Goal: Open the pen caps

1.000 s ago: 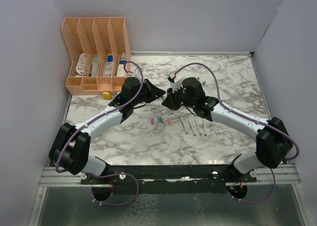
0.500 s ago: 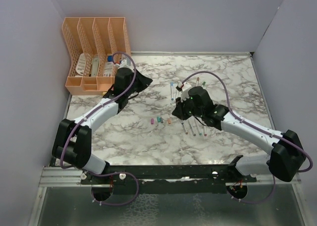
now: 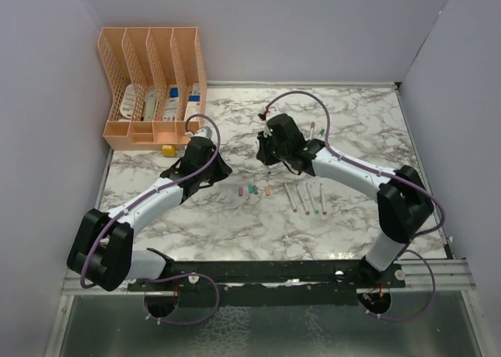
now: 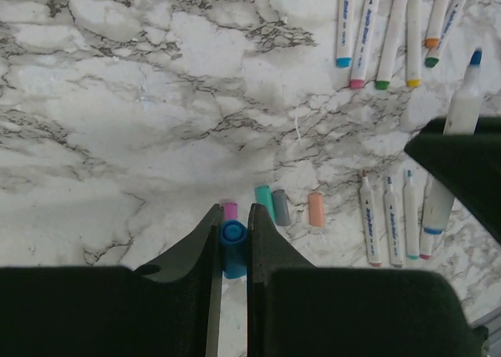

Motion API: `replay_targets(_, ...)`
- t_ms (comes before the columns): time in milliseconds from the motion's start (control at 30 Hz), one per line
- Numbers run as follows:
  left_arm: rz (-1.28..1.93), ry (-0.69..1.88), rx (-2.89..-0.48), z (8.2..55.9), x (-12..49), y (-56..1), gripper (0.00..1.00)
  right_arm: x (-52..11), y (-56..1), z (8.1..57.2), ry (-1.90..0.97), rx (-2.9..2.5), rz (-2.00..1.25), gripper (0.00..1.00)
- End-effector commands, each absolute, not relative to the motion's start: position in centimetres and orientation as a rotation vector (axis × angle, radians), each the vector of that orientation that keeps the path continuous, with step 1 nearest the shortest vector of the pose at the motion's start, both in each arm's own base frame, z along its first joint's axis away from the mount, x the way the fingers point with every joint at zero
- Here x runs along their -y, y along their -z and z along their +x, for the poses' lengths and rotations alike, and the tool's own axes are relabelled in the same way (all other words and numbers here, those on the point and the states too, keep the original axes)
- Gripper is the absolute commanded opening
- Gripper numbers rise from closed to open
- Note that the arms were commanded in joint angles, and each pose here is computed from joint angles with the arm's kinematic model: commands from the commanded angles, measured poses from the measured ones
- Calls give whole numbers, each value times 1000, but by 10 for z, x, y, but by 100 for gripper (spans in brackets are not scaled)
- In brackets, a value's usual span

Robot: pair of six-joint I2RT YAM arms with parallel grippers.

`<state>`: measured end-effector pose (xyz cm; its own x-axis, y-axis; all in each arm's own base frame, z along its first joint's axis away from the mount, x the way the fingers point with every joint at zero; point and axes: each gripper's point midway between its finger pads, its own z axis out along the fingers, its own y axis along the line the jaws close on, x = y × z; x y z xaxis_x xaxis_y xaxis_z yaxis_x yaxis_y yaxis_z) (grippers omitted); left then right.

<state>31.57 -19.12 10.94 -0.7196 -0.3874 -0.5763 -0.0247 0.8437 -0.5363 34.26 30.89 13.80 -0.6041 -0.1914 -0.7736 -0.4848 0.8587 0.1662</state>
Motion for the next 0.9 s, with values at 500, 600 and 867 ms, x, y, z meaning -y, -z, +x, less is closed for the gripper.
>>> replay_targets(500, -220, 423, -2471, 292, 179, -41, 0, -393, -77, 410, -560, -2289, -403, 1)
replay_targets(600, -211, 423, -2484, 289, 180, -38, 0, -397, -65, 412, -559, -2312, -382, 1)
replay_targets(867, -197, 417, -2506, 284, 181, -34, 7, -401, -47, 412, -557, -2366, -322, 1)
